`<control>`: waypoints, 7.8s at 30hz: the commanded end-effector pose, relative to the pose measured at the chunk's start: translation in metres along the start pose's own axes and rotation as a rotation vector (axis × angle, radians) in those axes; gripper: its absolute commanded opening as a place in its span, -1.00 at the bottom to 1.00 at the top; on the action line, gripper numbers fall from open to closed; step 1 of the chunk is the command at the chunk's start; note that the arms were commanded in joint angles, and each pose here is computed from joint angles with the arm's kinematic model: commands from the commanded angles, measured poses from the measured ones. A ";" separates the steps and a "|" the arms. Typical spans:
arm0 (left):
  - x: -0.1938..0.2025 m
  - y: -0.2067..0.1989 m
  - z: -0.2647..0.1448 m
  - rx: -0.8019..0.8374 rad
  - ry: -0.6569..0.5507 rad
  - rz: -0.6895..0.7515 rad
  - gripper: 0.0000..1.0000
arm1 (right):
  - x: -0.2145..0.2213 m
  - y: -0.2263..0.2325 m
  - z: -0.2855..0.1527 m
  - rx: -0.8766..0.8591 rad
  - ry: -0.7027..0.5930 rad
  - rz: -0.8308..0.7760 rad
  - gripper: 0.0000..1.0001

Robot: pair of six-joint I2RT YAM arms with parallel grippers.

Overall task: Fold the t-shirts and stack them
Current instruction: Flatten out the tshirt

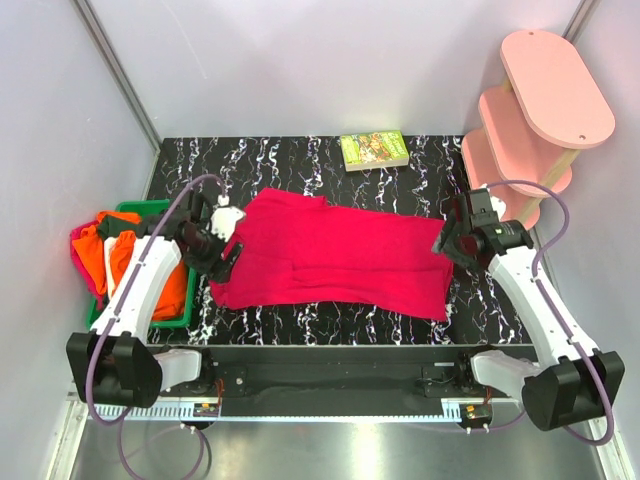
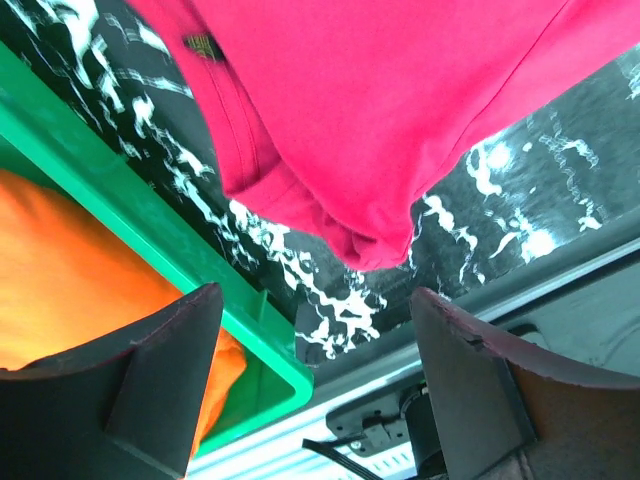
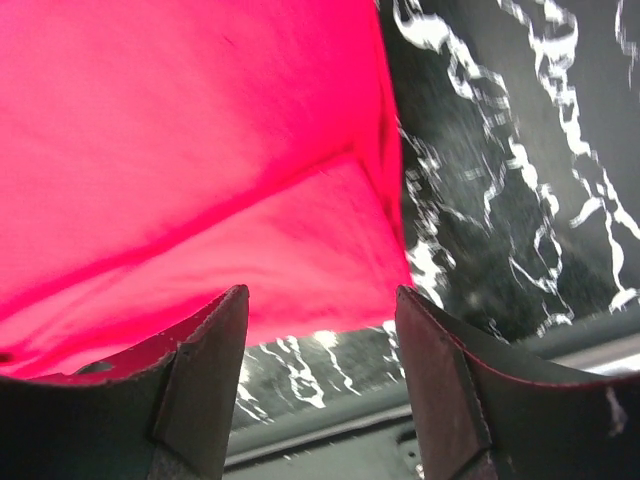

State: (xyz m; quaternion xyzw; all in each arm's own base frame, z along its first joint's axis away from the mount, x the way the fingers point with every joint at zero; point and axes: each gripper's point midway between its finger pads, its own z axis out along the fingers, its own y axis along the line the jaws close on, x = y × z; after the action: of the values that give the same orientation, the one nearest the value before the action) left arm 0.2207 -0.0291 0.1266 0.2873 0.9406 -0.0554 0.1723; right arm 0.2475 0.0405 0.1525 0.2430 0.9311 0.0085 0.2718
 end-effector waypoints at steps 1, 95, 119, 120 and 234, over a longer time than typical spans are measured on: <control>-0.056 0.009 -0.017 -0.017 -0.191 -0.016 0.62 | -0.045 0.025 -0.007 -0.058 -0.142 0.002 0.34; -0.249 0.081 0.091 -0.021 -0.240 -0.279 0.29 | -0.151 0.182 0.170 -0.128 0.005 -0.160 -0.29; -0.180 0.123 0.191 -0.226 0.132 -0.310 -0.21 | -0.117 0.150 0.155 -0.103 0.000 -0.169 -0.31; -0.184 0.129 0.189 -0.236 0.120 -0.314 -0.20 | -0.115 0.150 0.156 -0.102 0.004 -0.172 -0.31; -0.103 0.110 0.042 -0.490 -1.129 -0.341 0.98 | -0.089 0.115 -0.046 -0.191 -0.727 -0.294 0.99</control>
State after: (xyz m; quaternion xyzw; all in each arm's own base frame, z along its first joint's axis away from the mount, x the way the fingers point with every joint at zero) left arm 0.3680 -0.0033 0.1056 0.0178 0.7459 -0.0165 0.6656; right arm 0.3318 0.0933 0.2321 0.0570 0.8110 -0.0614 0.5791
